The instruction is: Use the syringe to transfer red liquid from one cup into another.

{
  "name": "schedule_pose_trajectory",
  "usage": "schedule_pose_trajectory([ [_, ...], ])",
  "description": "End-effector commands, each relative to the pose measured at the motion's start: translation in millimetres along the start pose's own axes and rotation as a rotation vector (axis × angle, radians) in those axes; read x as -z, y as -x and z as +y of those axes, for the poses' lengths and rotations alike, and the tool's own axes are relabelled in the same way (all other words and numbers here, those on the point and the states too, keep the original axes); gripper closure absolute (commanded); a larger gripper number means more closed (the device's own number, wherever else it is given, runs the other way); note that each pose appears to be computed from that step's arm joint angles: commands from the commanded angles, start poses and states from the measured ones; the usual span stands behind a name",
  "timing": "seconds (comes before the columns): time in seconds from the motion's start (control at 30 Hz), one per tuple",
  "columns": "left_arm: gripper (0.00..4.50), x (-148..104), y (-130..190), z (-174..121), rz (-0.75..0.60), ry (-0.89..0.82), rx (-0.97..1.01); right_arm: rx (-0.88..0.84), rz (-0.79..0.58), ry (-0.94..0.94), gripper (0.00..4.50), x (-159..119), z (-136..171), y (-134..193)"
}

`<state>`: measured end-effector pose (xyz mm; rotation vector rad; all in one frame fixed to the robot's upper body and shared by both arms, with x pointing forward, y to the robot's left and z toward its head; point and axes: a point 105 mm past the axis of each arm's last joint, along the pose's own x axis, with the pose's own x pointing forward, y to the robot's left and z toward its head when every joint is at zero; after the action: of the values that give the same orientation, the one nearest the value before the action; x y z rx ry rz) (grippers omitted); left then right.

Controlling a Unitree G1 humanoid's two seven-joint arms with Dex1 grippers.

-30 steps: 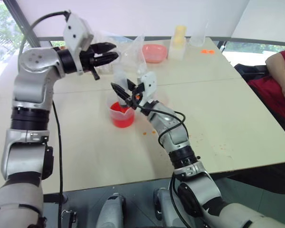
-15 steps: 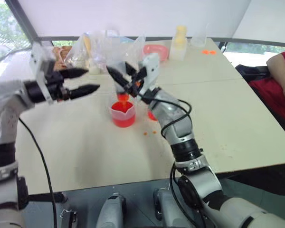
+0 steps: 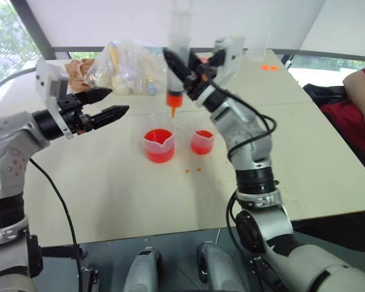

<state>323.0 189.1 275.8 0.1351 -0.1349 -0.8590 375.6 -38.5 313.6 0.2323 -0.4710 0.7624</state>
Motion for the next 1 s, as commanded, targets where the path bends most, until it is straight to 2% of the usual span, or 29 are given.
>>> schedule_pose_trajectory([
  [0.03,0.65,-7.8,-10.3,-0.4,-0.032,-0.041,0.022,0.039,-0.042,0.046,3.03,-23.4,-10.5,16.0],
  [0.17,0.65,-8.2,-30.0,-2.1,-0.039,-0.059,0.093,0.124,0.012,0.097,3.03,-13.6,-28.3,38.1],
  [0.27,0.65,-15.5,-45.6,-4.1,-0.072,-0.070,0.141,0.150,0.025,0.100,3.03,-6.5,-31.1,42.6],
  [0.37,0.65,-36.1,-67.1,-4.6,-0.153,-0.112,0.172,0.164,0.031,0.096,3.03,1.0,-31.9,43.1],
  [0.47,0.65,-69.7,-96.6,-7.6,-0.273,-0.165,0.199,0.166,0.036,0.095,3.03,7.9,-31.0,42.0],
  [0.67,0.65,-97.3,-134.7,-2.1,-0.360,-0.246,0.156,0.169,0.031,0.100,3.03,11.6,-31.2,41.9],
  [1.0,0.65,-93.3,-161.8,-13.9,-0.352,-0.287,0.219,0.161,0.026,0.115,3.03,17.5,-22.3,40.9],
])
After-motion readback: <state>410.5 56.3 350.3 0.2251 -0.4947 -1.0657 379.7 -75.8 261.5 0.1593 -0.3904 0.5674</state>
